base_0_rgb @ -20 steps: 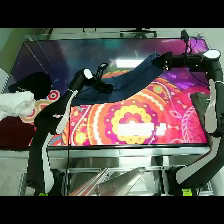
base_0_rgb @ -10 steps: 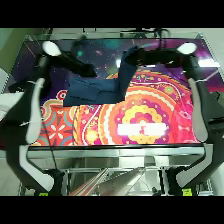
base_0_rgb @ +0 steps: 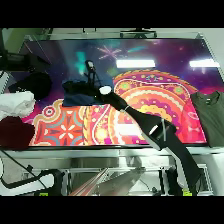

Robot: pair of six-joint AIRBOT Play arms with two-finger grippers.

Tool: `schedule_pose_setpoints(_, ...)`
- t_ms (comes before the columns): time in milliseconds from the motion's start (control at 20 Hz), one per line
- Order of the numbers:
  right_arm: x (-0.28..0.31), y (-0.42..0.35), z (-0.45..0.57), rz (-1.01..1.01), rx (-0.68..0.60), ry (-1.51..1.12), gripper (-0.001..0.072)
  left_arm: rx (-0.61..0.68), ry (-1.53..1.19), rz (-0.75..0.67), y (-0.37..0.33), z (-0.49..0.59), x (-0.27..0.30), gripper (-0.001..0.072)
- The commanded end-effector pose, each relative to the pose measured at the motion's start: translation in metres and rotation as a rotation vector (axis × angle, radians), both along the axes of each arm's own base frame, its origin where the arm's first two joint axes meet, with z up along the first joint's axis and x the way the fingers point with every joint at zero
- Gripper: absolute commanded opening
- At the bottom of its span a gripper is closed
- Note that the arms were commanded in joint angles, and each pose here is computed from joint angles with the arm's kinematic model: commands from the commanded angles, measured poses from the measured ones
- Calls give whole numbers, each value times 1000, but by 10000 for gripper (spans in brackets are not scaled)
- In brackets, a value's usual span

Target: Fold the shirts.

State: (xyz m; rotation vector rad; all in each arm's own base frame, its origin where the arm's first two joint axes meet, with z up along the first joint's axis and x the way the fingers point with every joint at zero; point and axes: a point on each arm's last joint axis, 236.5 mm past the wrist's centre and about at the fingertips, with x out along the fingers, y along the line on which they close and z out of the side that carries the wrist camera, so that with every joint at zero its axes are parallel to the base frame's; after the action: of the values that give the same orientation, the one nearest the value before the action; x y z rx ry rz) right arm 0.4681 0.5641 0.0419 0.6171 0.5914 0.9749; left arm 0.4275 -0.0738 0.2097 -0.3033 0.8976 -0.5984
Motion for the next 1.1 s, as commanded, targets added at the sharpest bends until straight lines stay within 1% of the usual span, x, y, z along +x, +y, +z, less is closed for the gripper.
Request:
schedule_pose_setpoints(0, -33, 33, -12, 99, 20, -18, 703, -10, -11, 64, 22, -8, -15, 22)
schedule_pose_setpoints(100, -27, 12, 10, 181, 15, -49, 695, -31, -26, 116, 32, -8, -14, 22)
schedule_pose_setpoints(150, -20, -6, 19, 204, 11, -19, 645, -58, -32, 125, 33, -6, -16, 21)
schedule_pose_setpoints(200, -10, -29, 25, 221, -17, 13, 505, -73, -42, 117, 33, -4, -18, 21)
schedule_pose_setpoints(250, 1, -54, 25, 227, -64, 35, 496, -85, -40, 118, 35, -3, -19, 21)
schedule_pose_setpoints(400, 28, -152, 9, 194, -258, 204, 500, -110, -29, 112, 36, -2, -22, 21)
schedule_pose_setpoints(500, 40, -217, -3, 138, -355, 329, 502, -125, -27, 100, 32, 1, -24, 21)
schedule_pose_setpoints(550, 45, -246, -13, 100, -392, 399, 561, -125, -30, 97, 31, 1, -24, 21)
schedule_pose_setpoints(600, 48, -268, -26, 61, -421, 473, 694, -124, -30, 97, 31, 1, -24, 21)
schedule_pose_setpoints(650, 49, -283, -39, 34, -439, 534, 701, -123, -29, 97, 31, 1, -24, 21)
schedule_pose_setpoints(800, 56, -291, -72, 11, -440, 597, 701, -123, -30, 95, 31, 1, -24, 21)
schedule_pose_setpoints(900, 57, -284, -95, 12, -424, 632, 701, -122, -29, 93, 31, 0, -25, 21)
schedule_pose_setpoints(1050, 57, -260, -116, 36, -337, 673, 701, -117, -20, 70, 29, -1, -29, 20)
